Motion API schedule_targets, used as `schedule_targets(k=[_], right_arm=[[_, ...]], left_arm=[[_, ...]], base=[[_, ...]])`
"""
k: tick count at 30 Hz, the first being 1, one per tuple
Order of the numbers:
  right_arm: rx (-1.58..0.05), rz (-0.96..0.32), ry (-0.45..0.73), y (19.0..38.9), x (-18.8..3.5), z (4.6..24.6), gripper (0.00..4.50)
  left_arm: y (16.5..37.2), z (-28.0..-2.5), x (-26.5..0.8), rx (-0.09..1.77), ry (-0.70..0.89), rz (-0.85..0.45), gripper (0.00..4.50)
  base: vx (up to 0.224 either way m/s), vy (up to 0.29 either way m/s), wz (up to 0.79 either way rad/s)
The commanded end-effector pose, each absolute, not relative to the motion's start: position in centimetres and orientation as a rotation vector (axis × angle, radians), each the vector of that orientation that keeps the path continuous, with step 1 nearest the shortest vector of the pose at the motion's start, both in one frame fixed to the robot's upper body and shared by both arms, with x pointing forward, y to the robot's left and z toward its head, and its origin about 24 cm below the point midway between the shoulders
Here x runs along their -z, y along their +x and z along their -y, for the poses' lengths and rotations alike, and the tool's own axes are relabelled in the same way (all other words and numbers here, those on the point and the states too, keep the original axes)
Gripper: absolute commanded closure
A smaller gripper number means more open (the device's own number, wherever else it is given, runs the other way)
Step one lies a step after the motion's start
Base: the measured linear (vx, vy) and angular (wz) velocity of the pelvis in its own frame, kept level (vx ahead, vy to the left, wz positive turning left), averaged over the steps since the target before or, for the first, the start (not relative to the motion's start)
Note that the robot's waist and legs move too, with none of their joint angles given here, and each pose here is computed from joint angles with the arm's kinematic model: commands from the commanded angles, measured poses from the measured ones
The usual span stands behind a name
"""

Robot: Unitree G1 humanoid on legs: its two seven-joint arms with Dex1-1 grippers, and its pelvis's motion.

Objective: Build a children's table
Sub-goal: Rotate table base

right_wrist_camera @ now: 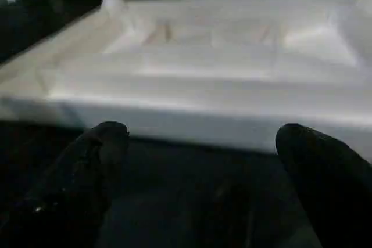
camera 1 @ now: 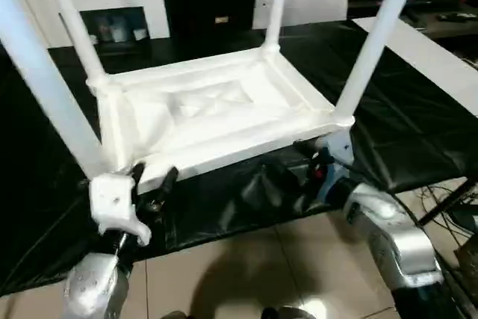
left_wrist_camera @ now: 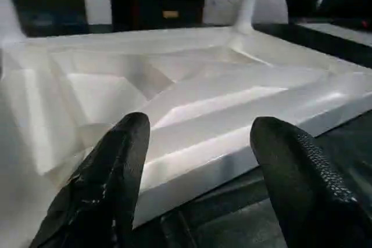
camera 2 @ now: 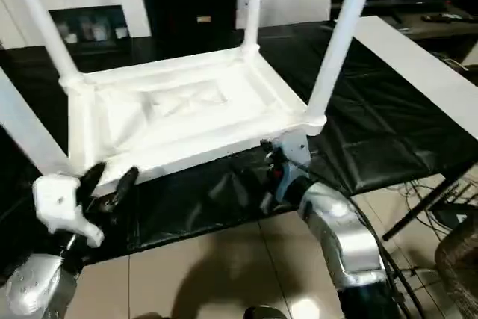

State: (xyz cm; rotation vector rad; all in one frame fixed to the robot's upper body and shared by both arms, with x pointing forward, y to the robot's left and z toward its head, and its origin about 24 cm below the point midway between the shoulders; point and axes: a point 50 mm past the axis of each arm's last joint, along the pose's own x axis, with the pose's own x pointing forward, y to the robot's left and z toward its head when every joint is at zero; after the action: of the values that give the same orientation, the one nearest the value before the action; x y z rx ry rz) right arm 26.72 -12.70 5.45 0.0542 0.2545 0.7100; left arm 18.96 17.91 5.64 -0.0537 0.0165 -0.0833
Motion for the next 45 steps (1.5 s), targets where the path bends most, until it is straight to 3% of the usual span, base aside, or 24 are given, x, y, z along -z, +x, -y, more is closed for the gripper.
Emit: schedule_targets(k=[1, 5, 14, 21, 27, 33, 37, 38, 40, 45], right_arm=[[-0.749, -0.27, 0.037, 26.3, -5.7, 12.3, 0.0], [-0.794, -0.265, 0.045, 25.9, -6.0, 11.9, 0.0], [-0.839, -0.285, 0.026, 25.5, -6.1, 11.8, 0.0], [-0.783, -0.303, 0.008, 25.9, -5.7, 12.4, 0.0], [-0.561, -0.353, -0.02, 27.9, -4.5, 13.6, 0.0], [-0.325, -0.394, -0.052, 30.6, -3.3, 14.8, 0.0], [-0.289, -0.403, -0.043, 31.5, -3.1, 14.8, 0.0], [-0.287, -0.408, -0.023, 32.5, -2.9, 14.4, 0.0], [-0.292, -0.407, -0.013, 33.3, -2.8, 14.0, 0.0], [-0.316, -0.402, -0.002, 34.3, -2.9, 12.9, 0.0]], left_arm=[[18.3, -18.8, -6.0, -0.018, -0.04, 0.014, 1.13], [17.5, -19.5, -6.3, -0.16, -0.058, 0.049, 1.07], [16.6, -20.6, -7.1, -0.358, -0.008, 0.103, 0.26], [19.2, -21.7, -7.1, -0.267, -0.062, 0.123, 0.06], [24.0, -21.3, -8.0, -0.04, -0.058, 0.171, 0.06], [26.0, -20.4, -7.8, 0.207, -0.125, 0.108, 0.06], [25.8, -19.6, -7.5, 0.358, -0.182, 0.064, 0.06], [24.8, -18.3, -7.6, 0.571, -0.237, 0.015, 0.06], [23.8, -17.3, -7.7, 0.731, -0.272, -0.02, 0.06], [22.9, -15.4, -8.2, 0.917, -0.262, -0.032, 0.06]], base=[[0.0, 0.0, 0.0], [0.0, 0.0, 0.0], [0.0, 0.0, 0.0], [0.0, 0.0, 0.0], [0.0, 0.0, 0.0], [0.0, 0.0, 0.0], [0.0, 0.0, 0.0], [0.0, 0.0, 0.0], [0.0, 0.0, 0.0], [0.0, 0.0, 0.0]])
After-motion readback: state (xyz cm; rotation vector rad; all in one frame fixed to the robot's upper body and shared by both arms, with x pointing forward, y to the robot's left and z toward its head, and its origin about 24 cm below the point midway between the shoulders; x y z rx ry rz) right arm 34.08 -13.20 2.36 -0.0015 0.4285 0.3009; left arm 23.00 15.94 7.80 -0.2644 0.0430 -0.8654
